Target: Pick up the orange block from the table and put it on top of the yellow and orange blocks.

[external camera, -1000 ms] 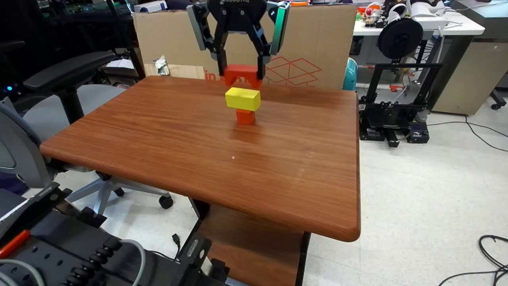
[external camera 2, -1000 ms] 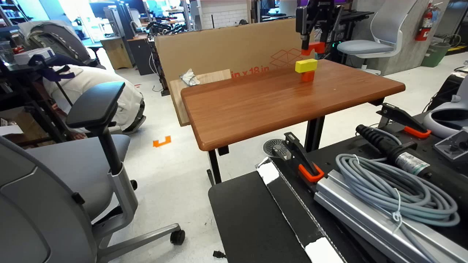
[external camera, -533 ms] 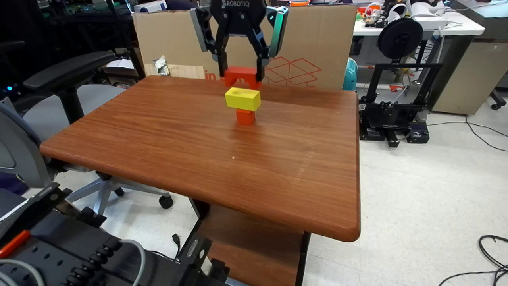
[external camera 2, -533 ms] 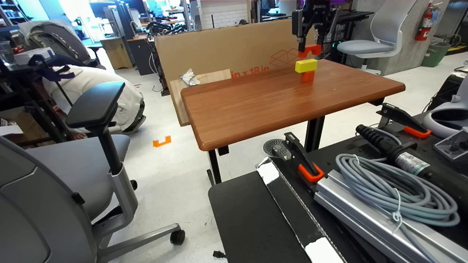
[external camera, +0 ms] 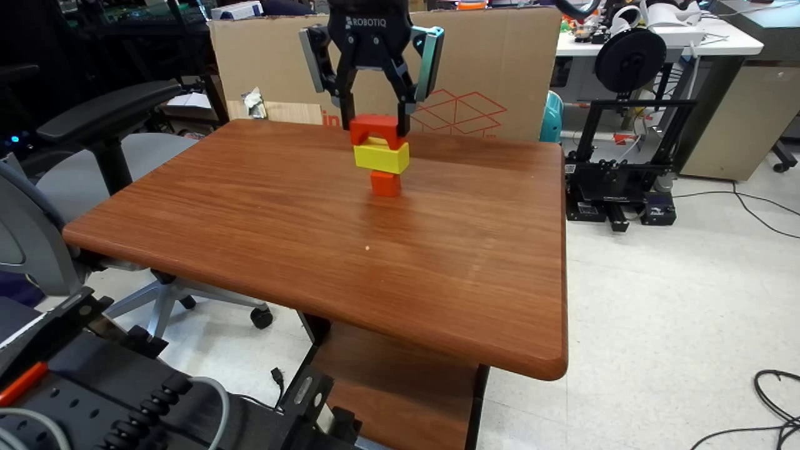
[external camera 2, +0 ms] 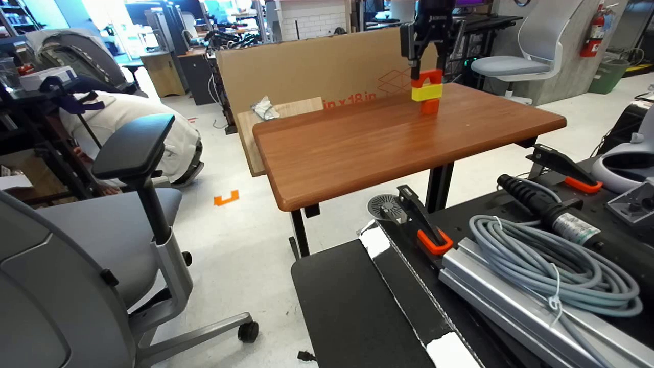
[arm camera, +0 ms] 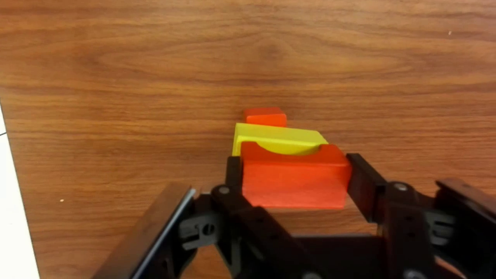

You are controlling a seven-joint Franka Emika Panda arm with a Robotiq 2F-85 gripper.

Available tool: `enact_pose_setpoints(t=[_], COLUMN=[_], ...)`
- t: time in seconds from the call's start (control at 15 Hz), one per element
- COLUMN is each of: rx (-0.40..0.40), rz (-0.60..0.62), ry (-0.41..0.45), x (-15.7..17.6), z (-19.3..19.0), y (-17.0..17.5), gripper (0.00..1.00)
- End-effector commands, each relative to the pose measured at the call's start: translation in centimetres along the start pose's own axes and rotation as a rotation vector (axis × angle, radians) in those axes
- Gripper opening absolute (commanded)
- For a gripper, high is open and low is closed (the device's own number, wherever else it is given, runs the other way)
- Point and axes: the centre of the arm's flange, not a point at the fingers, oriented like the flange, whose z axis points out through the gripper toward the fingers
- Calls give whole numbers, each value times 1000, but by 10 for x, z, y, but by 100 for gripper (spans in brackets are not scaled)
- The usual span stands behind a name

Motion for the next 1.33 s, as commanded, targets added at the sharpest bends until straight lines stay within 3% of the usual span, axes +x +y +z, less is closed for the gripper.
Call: enact_pose_setpoints(t=[0.0, 0.07, 0.2, 0.6, 0.93, 1.07, 1.2, 1.27], rx=[-27, -29, -26, -26, -38, -13, -2, 2], rz=[17, 23, 35, 45, 38, -27, -85, -32], ry=[-18, -20, -11, 27, 64, -13, -136, -55], x=[5, 4, -1, -31, -84, -99, -111, -93], z=[-1, -1, -5, -29, -68, -57, -15, -43], y=[-8, -8, -8, -1, 7, 21, 38, 20], gripper=[42, 92, 99, 100, 100, 100, 100, 100])
